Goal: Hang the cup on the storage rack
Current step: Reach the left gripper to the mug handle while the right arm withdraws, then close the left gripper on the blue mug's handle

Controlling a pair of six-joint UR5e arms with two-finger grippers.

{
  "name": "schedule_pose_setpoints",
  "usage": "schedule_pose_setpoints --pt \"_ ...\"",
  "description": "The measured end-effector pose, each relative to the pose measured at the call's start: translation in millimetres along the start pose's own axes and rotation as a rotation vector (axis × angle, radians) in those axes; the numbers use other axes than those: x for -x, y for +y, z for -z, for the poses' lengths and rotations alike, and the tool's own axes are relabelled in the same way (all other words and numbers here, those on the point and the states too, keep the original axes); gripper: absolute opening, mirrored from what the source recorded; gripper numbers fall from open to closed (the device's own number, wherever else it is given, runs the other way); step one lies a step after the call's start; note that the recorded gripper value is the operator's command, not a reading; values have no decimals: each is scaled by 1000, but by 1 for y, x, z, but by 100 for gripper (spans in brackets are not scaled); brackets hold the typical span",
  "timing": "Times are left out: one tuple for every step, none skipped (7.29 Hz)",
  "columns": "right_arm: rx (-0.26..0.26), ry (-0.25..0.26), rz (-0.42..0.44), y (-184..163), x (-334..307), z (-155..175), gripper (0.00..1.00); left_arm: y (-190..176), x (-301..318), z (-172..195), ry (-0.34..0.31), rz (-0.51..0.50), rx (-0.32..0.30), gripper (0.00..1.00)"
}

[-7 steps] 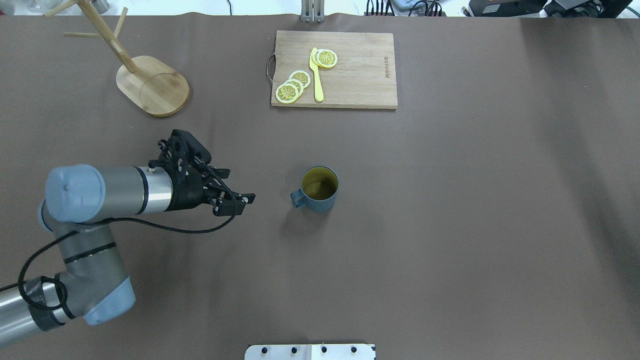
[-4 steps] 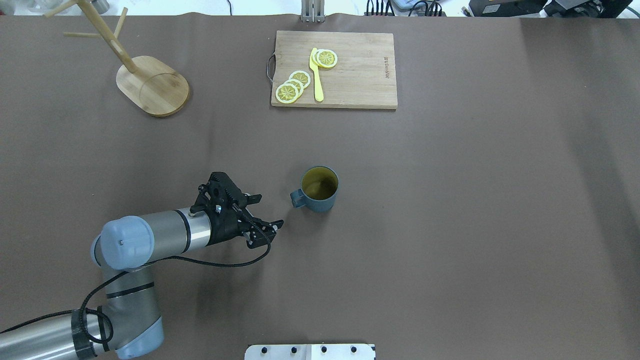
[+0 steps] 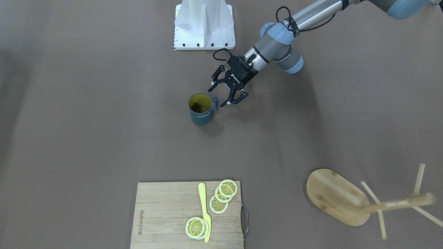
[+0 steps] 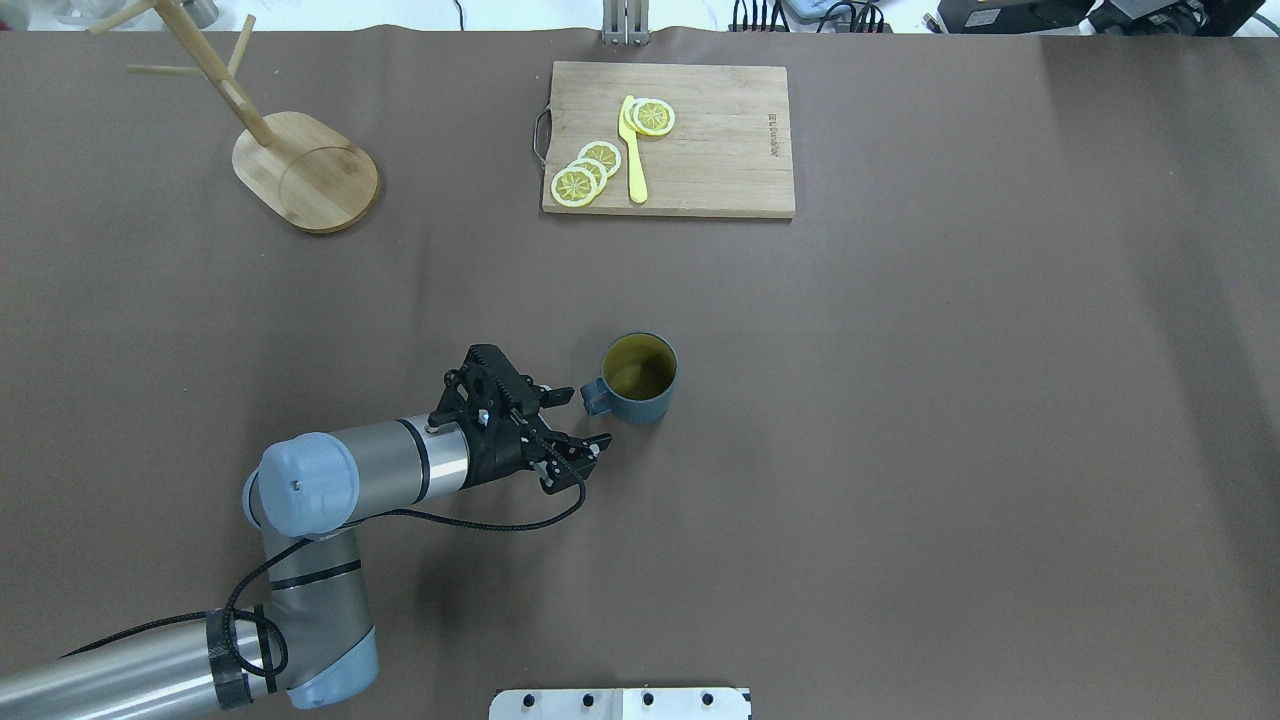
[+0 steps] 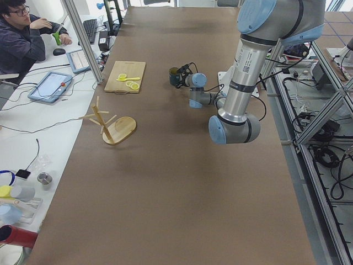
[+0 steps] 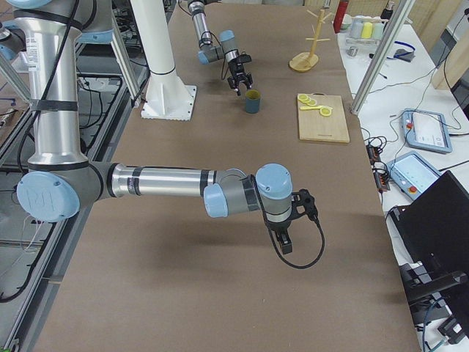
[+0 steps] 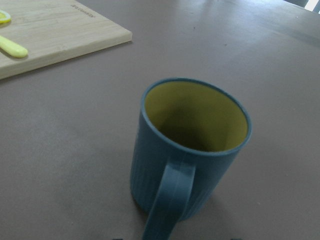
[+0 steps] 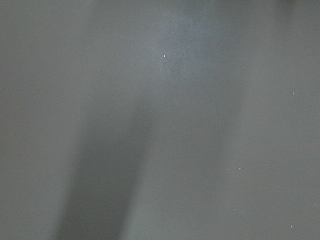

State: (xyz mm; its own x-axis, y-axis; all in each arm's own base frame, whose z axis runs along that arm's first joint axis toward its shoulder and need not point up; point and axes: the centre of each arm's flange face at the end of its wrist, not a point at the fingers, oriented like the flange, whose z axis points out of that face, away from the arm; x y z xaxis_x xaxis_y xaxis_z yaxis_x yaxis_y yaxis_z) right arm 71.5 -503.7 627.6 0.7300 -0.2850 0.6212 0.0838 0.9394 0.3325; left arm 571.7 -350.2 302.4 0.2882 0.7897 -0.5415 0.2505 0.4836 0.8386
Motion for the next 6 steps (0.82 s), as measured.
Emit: schedule_pose_setpoints --pt "-1 1 0 -1 0 0 100 -3 -1 -1 2 -9 -5 57" --pt "-2 1 0 -2 0 1 100 -5 -1 -1 1 -14 -7 59" --pt "-3 2 0 -2 1 1 100 -7 3 0 -4 -17 -11 60" --pt "-4 2 0 -3 1 2 100 -12 10 1 -16 -19 -17 60" --pt "-5 2 1 -4 1 2 100 -16 18 3 -28 -21 -23 60" --pt "-5 2 0 -4 1 2 100 -19 21 3 -33 -22 -25 60"
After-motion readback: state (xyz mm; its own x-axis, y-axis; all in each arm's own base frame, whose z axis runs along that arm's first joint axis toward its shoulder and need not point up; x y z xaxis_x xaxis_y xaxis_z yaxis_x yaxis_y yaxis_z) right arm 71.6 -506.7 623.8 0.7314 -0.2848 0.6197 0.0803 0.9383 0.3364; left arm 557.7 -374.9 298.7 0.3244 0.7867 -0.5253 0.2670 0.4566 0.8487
